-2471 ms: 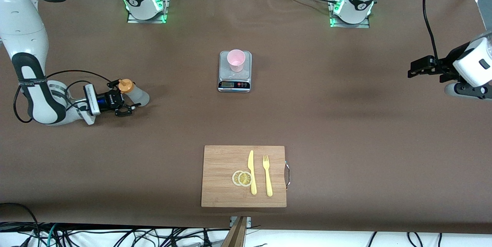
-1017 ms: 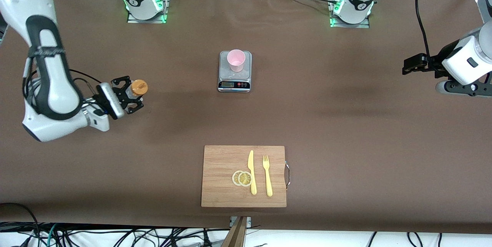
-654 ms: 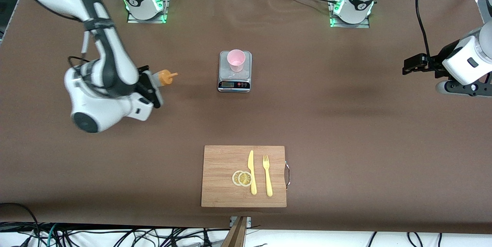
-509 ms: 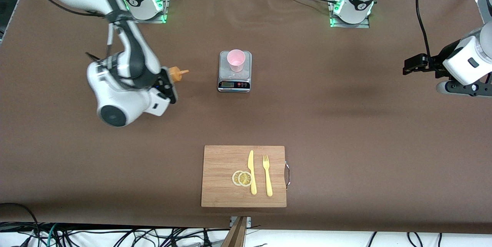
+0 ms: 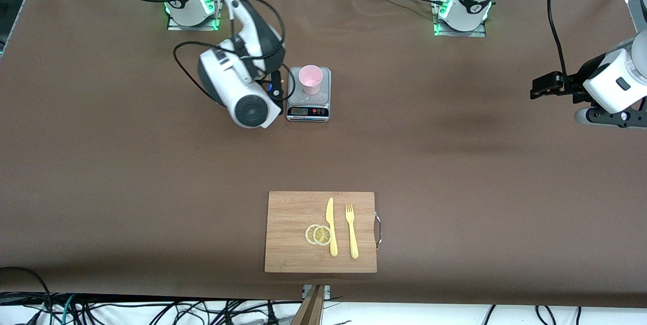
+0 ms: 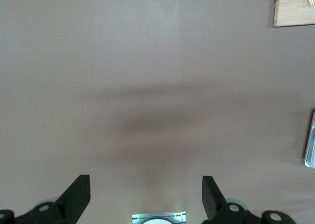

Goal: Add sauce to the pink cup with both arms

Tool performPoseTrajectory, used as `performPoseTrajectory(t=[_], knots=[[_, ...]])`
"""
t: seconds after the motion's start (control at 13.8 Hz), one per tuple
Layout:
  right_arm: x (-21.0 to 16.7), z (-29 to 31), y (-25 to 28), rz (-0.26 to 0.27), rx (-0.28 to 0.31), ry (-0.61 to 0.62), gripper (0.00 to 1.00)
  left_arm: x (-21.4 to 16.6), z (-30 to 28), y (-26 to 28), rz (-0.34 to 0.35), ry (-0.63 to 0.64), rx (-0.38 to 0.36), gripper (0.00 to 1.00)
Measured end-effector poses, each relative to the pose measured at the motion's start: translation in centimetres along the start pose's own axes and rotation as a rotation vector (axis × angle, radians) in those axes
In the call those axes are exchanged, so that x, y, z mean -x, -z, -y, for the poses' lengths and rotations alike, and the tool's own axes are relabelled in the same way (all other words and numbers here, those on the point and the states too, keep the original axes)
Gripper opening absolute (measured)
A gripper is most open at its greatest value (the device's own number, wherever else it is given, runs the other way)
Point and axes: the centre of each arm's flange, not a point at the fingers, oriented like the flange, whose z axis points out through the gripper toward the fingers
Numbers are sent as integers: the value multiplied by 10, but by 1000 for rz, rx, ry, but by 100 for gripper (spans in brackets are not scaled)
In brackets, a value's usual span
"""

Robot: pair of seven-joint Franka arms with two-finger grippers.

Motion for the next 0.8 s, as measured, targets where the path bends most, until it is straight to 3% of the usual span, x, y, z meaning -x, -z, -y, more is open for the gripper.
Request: performPoseTrajectory(t=[0.29, 0.8], knots=[[-49, 26, -8, 107, 50, -65, 30, -1, 0, -1, 2, 1, 0, 100], [-74, 27, -16, 165, 84, -109, 30, -1, 0, -2, 4, 0, 0, 100]])
